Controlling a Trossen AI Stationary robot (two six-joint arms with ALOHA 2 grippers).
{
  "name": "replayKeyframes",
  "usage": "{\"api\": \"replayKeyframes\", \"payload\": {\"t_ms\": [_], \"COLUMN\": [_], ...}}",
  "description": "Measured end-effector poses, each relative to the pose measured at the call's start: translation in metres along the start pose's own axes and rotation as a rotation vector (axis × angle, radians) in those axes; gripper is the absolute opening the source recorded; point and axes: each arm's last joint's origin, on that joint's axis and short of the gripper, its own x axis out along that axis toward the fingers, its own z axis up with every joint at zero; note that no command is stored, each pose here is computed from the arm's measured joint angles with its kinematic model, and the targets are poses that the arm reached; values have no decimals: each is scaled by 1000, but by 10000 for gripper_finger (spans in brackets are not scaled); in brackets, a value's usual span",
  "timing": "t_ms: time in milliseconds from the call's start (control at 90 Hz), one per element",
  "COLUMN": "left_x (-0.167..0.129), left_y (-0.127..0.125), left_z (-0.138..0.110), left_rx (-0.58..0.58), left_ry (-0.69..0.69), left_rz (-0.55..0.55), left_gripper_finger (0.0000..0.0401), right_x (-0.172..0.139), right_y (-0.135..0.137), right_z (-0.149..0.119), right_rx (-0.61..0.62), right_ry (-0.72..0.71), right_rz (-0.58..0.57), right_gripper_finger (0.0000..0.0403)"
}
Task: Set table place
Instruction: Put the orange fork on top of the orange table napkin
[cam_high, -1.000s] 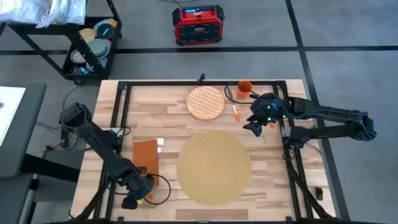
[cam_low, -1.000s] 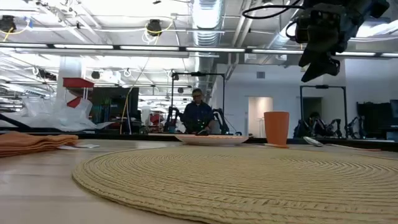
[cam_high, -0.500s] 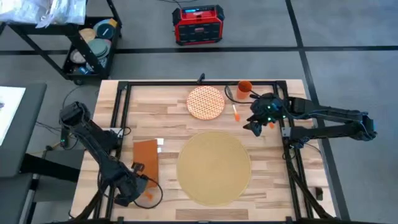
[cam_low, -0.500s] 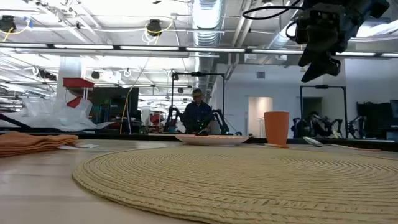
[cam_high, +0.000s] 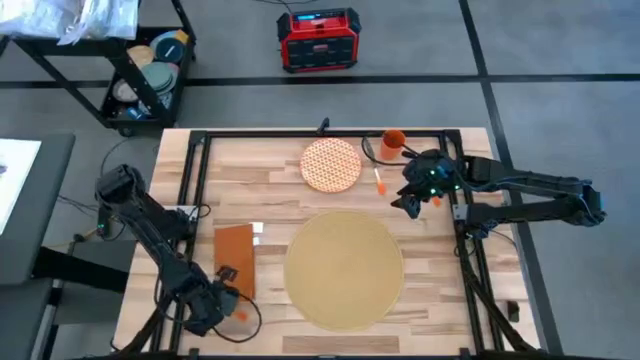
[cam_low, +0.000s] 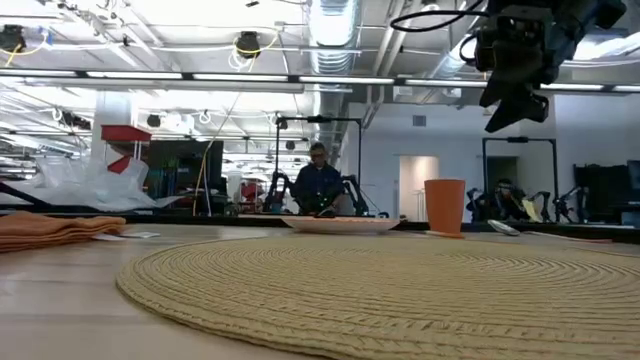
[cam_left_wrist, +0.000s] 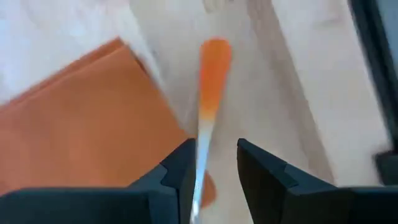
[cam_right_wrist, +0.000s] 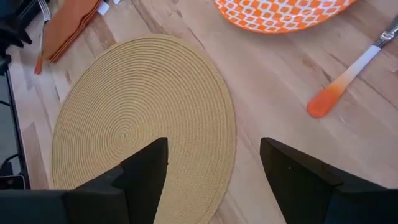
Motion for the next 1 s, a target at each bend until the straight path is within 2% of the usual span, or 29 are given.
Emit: {"api": "replayKeyframes", "payload": {"t_ms": [100, 211, 700, 1000], "left_x": [17, 24, 17, 9], "left_y": [3, 2, -3, -13], "left_z": [1, 3, 12, 17], "left_rx": [-25, -52, -48, -29], "left_ry": [95, 133, 102, 94], "left_rz": [-14, -40, -34, -96], "left_gripper_finger": [97, 97, 96, 62], "right_x": [0, 0, 0, 0], "right_y": [0, 0, 0, -1], "right_z": [0, 0, 0, -2], "right_rx": [0, 7, 0, 0], "right_ry": [0, -1, 2, 25], "right_rz": [0, 1, -1, -11], "right_gripper_finger": [245, 245, 245, 245]}}
